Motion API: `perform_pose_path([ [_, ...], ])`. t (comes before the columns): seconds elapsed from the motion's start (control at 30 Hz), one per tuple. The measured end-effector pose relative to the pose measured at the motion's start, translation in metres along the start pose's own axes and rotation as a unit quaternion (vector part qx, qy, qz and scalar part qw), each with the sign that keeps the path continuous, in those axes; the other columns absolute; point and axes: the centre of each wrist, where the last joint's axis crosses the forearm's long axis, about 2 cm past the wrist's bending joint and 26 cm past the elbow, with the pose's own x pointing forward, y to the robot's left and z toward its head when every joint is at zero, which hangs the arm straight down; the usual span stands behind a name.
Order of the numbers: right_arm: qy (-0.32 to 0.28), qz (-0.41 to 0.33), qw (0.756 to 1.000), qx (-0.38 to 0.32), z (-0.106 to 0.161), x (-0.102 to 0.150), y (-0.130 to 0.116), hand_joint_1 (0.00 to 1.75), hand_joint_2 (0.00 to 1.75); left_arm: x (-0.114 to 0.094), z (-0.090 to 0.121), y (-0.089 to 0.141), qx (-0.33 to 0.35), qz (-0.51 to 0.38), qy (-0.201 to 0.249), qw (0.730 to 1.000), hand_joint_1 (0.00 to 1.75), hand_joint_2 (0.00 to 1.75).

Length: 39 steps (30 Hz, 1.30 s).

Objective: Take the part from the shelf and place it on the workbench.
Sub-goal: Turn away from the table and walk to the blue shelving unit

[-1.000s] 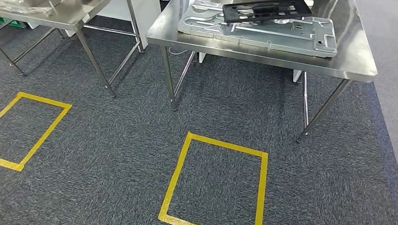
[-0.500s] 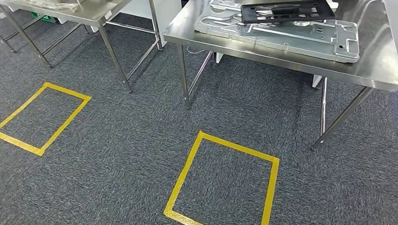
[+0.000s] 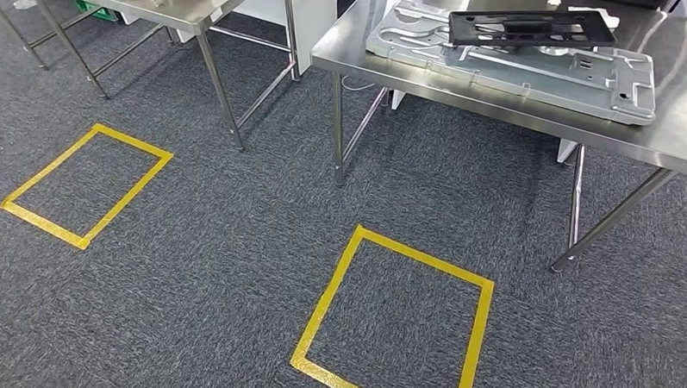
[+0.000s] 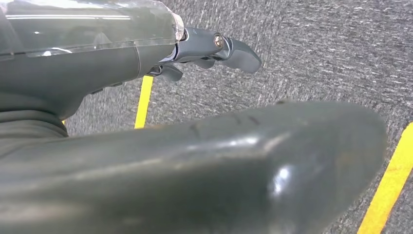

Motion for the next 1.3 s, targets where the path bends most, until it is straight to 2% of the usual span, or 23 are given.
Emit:
perform_pose_path([
  [0.13,0.010,0.000,1.000,0.008,0.001,-0.002,0.002,0.00,0.00,-0.001,0.000,0.000,0.000,0.001,-0.004,1.000,0.00,0.00],
  [0.27,0.060,-0.019,0.997,0.041,0.002,-0.002,0.007,0.00,0.00,-0.002,-0.001,0.008,0.009,-0.008,-0.027,1.000,0.00,0.00],
  [0.43,0.057,-0.033,0.996,0.065,0.009,0.010,0.020,0.00,0.00,-0.002,-0.004,0.026,0.021,-0.024,-0.043,0.999,0.00,0.00],
  [0.7,0.049,-0.053,0.993,0.088,0.018,0.027,0.038,0.00,0.00,-0.002,-0.007,0.053,0.046,-0.049,-0.042,0.997,0.00,0.00],
  [1.0,0.013,-0.063,0.995,0.076,0.019,0.029,0.038,0.00,0.00,-0.006,-0.006,0.057,0.058,-0.062,-0.012,0.996,0.00,0.00],
  [1.3,0.037,-0.072,0.995,0.065,0.014,0.022,0.030,0.00,0.00,-0.003,-0.006,0.048,0.035,-0.062,-0.020,0.997,0.00,0.00],
])
